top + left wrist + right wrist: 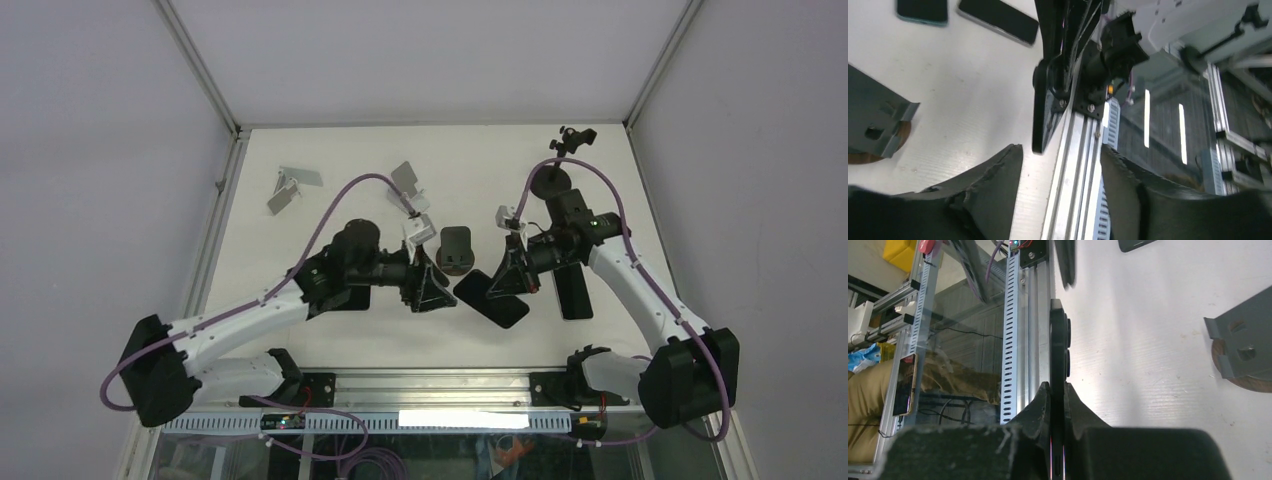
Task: Place the phone on the phone stand
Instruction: Pick up the phone at the center of the board.
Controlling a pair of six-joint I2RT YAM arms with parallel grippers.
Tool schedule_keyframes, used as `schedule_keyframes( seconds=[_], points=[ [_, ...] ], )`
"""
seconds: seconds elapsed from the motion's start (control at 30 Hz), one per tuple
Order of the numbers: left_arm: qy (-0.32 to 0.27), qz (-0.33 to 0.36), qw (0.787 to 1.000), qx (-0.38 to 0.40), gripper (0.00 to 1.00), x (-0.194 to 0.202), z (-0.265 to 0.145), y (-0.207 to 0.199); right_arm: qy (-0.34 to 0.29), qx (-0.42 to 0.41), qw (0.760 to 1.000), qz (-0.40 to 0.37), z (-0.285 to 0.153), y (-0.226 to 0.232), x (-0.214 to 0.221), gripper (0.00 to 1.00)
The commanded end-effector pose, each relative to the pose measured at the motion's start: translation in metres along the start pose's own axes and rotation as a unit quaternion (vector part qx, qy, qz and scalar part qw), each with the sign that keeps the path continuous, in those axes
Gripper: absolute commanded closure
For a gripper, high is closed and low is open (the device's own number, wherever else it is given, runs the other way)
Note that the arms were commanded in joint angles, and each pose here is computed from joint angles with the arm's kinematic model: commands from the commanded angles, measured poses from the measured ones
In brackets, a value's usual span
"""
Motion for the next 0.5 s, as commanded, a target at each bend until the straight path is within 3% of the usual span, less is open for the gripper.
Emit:
schedule_keyframes(
  seconds=[0.0,0.07,0.13,0.27,0.47],
  points=[
    [-0.199,0.017,0.980,0.019,0.31,-0.020,-0.035,-0.018,-0.041,0.008,0.999,0.002,-0.015,0.002,-0.025,1.00],
    [-0.261,0.002,0.965,0.026,0.13,-0.013,-0.046,-0.015,-0.058,0.016,0.998,0.005,-0.020,0.003,-0.029,1.00],
    [-0.307,-0.019,0.950,0.055,0.03,-0.004,-0.052,-0.013,-0.077,0.026,0.997,0.011,-0.026,0.004,-0.033,1.00],
    [-0.336,-0.039,0.935,0.103,0.02,0.007,-0.053,-0.011,-0.117,0.057,0.991,0.040,-0.038,-0.001,-0.038,1.00],
    [-0.327,-0.041,0.938,0.111,0.04,0.011,-0.028,-0.009,-0.152,0.095,0.981,0.076,-0.050,-0.017,-0.039,1.00]
  ],
)
Point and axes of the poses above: each gripper's point midway between its finger pads, its own z axis out along the fingers, its own y axis along the line the jaws close on, x = y × z, the point moved 7 cm from there along -z, back along the fingers, and after that the axes turned 14 degrees about -z, right-handed, at the moved point
